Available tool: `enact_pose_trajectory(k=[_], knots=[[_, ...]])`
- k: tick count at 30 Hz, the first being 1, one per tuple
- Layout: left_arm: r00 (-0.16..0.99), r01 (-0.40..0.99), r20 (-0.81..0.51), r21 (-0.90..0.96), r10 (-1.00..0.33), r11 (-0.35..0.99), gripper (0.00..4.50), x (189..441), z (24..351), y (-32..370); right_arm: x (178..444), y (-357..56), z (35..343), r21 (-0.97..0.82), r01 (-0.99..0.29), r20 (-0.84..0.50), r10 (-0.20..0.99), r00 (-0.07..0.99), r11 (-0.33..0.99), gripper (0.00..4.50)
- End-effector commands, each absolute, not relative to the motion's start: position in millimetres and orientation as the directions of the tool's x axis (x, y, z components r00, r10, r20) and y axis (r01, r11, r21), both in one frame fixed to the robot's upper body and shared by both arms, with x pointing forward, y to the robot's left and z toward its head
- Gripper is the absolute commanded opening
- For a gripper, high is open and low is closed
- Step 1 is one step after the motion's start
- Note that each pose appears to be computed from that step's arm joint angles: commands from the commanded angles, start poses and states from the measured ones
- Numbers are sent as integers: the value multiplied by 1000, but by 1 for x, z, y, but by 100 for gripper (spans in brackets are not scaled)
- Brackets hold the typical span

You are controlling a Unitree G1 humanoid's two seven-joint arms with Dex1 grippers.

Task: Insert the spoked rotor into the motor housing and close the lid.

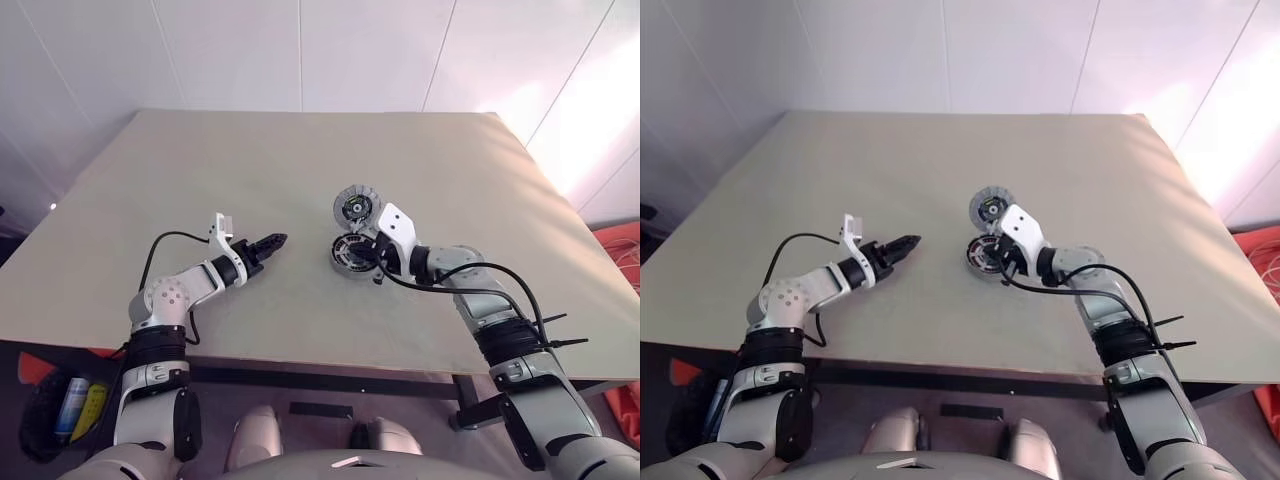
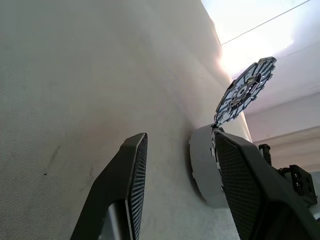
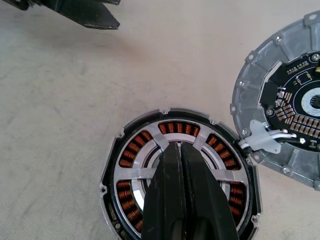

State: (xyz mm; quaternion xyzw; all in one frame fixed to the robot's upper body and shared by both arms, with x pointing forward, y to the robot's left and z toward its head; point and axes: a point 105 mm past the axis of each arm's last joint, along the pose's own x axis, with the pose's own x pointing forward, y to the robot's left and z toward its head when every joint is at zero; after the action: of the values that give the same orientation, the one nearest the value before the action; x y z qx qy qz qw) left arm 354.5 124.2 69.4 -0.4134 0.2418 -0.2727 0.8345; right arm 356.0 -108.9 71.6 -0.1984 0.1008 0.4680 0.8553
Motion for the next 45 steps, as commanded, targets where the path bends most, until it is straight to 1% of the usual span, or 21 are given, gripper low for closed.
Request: enact_pose_trajectory(k=[1,4,5,8,9,10,12,13,15,17,20,22,26,27,31,38,41,45], knots=[[749,319,-128,-789,-649,524,228,359,87,127,370,-118,78,-287,-790,-335,716,612,541,0],[749,330,-131,-776,-650,537,228,359,87,127,372,-117,96,-310,-792,-288,742,605,526,0],[748,335,-132,-771,-651,541,228,359,87,127,370,-116,109,-342,-802,-275,764,583,489,0],[744,353,-135,-752,-655,556,228,359,87,125,366,-115,132,-422,-810,-270,797,541,407,0],[741,367,-133,-740,-658,563,228,359,90,124,366,-116,143,-463,-805,-278,801,530,372,0],[739,391,-131,-715,-661,580,228,360,94,123,366,-117,157,-519,-801,-305,810,500,299,0],[737,422,-126,-681,-663,598,228,361,99,121,365,-118,173,-577,-792,-349,816,460,200,0],[738,442,-131,-647,-662,621,231,363,102,121,362,-116,178,-592,-799,-401,819,410,110,20],[740,476,-149,-572,-656,668,232,364,104,121,358,-113,180,-591,-806,-489,809,328,-31,64],[742,516,-164,-478,-650,711,232,365,104,119,355,-113,174,-570,-803,-589,768,252,-174,128],[738,560,-176,-380,-652,736,232,365,106,116,353,-117,164,-524,-793,-689,702,181,-310,234],[710,612,-195,-303,-677,730,232,361,109,109,354,-118,156,-476,-778,-759,638,128,-410,300],[665,680,-218,-220,-714,700,232,353,112,98,362,-120,148,-440,-725,-834,539,113,-529,440],[661,686,-219,-211,-718,696,232,352,113,97,363,-120,148,-438,-715,-841,529,113,-544,448],[679,667,-230,-202,-697,717,232,353,109,101,363,-116,151,-425,-687,-850,522,79,-589,448],[692,650,-238,-207,-682,732,232,352,106,106,349,-125,123,-325,-673,-895,446,-9,-664,448],[691,648,-245,-206,-680,733,232,352,104,107,347,-128,112,-278,-705,-906,423,-35,-653,448],[693,646,-248,-204,-677,735,232,353,103,106,353,-133,100,-248,-754,-916,401,-22,-608,448]])
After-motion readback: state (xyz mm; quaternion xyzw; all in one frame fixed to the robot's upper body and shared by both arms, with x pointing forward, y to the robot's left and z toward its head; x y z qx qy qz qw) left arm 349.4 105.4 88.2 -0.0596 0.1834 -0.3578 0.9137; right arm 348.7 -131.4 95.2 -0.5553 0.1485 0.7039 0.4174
